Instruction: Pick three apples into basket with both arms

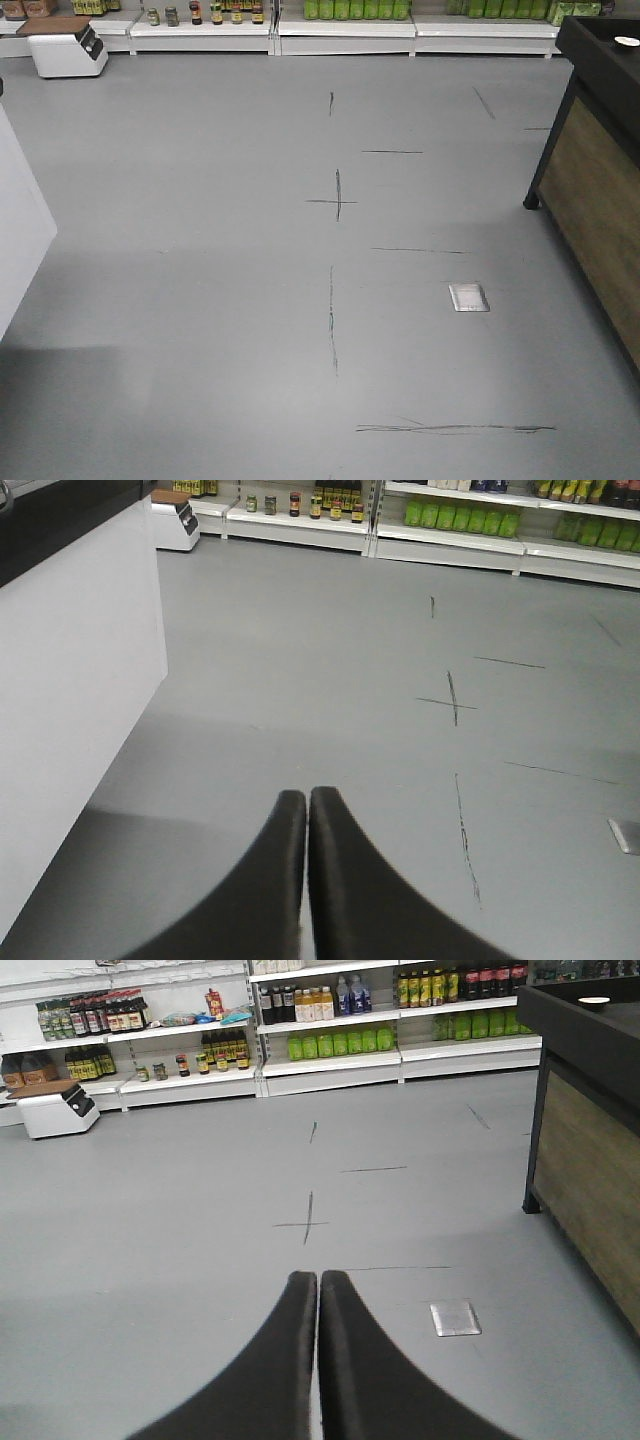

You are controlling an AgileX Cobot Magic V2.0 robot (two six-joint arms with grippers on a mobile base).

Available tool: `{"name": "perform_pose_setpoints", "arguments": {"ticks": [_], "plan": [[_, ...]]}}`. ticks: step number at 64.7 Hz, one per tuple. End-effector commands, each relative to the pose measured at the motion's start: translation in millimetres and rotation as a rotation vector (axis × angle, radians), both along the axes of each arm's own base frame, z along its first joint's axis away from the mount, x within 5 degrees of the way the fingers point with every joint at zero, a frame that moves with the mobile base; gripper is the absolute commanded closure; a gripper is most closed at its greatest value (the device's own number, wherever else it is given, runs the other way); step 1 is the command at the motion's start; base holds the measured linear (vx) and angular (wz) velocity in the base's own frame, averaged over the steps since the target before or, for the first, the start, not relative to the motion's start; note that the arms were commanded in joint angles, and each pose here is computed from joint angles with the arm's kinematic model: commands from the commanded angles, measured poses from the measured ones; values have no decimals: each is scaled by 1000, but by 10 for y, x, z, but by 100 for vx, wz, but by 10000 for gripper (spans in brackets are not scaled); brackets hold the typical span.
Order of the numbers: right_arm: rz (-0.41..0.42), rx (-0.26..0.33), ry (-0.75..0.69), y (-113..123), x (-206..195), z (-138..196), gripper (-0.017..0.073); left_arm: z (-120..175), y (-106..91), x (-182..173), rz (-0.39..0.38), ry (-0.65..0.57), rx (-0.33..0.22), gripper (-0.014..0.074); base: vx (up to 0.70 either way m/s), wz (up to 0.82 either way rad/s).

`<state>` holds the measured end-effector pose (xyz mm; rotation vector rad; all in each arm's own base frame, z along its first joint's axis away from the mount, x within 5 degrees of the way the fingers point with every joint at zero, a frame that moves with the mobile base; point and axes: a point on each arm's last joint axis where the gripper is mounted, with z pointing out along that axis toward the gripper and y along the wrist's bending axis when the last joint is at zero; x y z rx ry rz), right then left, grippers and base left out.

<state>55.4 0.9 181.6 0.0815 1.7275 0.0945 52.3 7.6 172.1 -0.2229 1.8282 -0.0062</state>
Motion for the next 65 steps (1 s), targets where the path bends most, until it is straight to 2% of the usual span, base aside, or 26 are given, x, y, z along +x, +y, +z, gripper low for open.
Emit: {"name": "perform_pose_setpoints", "arguments": {"ticks": [1,65], "plan": [[-7,-1,-70,-4,7,48,568,34,-11,14,-12,-66,-10,600,1,4],[-7,-1,-70,-4,7,48,568,34,-11,14,-12,-66,-10,600,10,1]]}}
